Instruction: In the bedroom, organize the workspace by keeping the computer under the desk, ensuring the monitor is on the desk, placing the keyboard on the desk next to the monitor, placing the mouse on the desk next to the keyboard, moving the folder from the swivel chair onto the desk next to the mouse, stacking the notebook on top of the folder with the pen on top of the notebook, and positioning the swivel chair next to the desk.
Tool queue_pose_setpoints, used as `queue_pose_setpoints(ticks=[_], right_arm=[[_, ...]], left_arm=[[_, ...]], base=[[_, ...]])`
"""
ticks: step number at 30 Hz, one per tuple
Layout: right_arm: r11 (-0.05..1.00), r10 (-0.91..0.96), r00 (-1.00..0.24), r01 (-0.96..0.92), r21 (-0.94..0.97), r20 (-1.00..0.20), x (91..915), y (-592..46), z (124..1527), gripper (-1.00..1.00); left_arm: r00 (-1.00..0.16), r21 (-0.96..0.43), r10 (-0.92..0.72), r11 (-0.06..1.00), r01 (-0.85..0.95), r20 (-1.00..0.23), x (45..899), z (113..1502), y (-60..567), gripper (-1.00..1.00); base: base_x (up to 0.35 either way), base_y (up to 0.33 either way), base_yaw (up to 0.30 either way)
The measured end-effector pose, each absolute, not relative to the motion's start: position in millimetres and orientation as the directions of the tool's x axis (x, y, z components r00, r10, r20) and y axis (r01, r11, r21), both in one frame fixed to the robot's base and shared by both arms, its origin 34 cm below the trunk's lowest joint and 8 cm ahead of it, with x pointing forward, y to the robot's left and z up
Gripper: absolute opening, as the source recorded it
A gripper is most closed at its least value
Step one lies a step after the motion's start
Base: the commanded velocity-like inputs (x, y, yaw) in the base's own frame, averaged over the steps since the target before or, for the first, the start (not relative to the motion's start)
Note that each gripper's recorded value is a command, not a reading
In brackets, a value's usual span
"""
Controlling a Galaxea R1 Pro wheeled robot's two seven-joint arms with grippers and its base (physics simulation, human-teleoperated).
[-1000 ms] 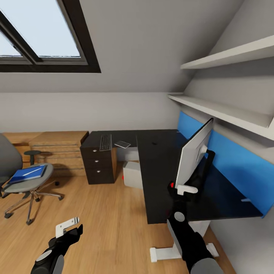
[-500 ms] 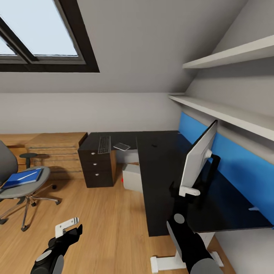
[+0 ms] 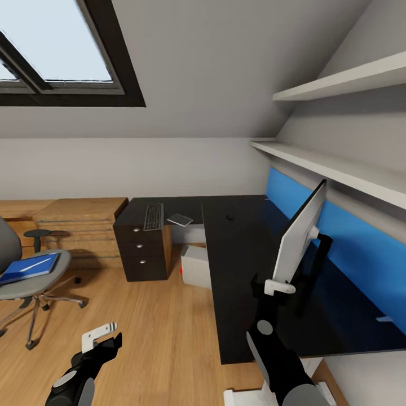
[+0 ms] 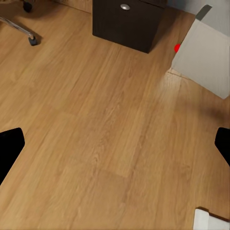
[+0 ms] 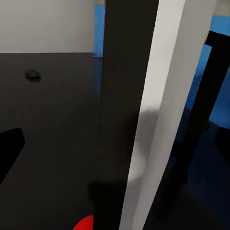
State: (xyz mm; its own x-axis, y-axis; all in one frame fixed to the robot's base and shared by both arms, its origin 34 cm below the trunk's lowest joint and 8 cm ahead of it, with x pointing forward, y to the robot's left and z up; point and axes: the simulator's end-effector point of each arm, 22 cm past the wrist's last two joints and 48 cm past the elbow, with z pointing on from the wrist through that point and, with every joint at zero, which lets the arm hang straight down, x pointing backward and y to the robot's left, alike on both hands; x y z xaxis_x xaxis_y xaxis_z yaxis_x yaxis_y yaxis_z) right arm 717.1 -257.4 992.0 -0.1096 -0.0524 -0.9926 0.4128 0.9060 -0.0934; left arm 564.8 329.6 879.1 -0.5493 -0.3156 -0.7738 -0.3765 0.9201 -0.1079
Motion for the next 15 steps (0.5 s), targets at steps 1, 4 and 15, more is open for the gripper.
queue_pose_setpoints(ticks=[1, 4, 15], right_arm=[[0.906, -0.052, -0.111, 0.414, -0.094, -0.992, 717, -258, 991, 1.0], [0.904, -0.049, -0.115, 0.418, -0.093, -0.992, 716, -260, 990, 1.0], [0.887, -0.053, -0.176, 0.443, -0.127, -0.983, 712, -271, 979, 1.0]], left_arm=[[-0.549, -0.108, -0.316, 0.92, -0.376, -0.774, 565, 879, 329, 1.0], [-0.549, -0.109, -0.316, 0.92, -0.376, -0.774, 565, 879, 329, 1.0], [-0.549, -0.109, -0.316, 0.92, -0.376, -0.774, 565, 879, 329, 1.0]], base=[[0.015, 0.0, 0.0], [0.01, 0.0, 0.0], [0.001, 0.0, 0.0]])
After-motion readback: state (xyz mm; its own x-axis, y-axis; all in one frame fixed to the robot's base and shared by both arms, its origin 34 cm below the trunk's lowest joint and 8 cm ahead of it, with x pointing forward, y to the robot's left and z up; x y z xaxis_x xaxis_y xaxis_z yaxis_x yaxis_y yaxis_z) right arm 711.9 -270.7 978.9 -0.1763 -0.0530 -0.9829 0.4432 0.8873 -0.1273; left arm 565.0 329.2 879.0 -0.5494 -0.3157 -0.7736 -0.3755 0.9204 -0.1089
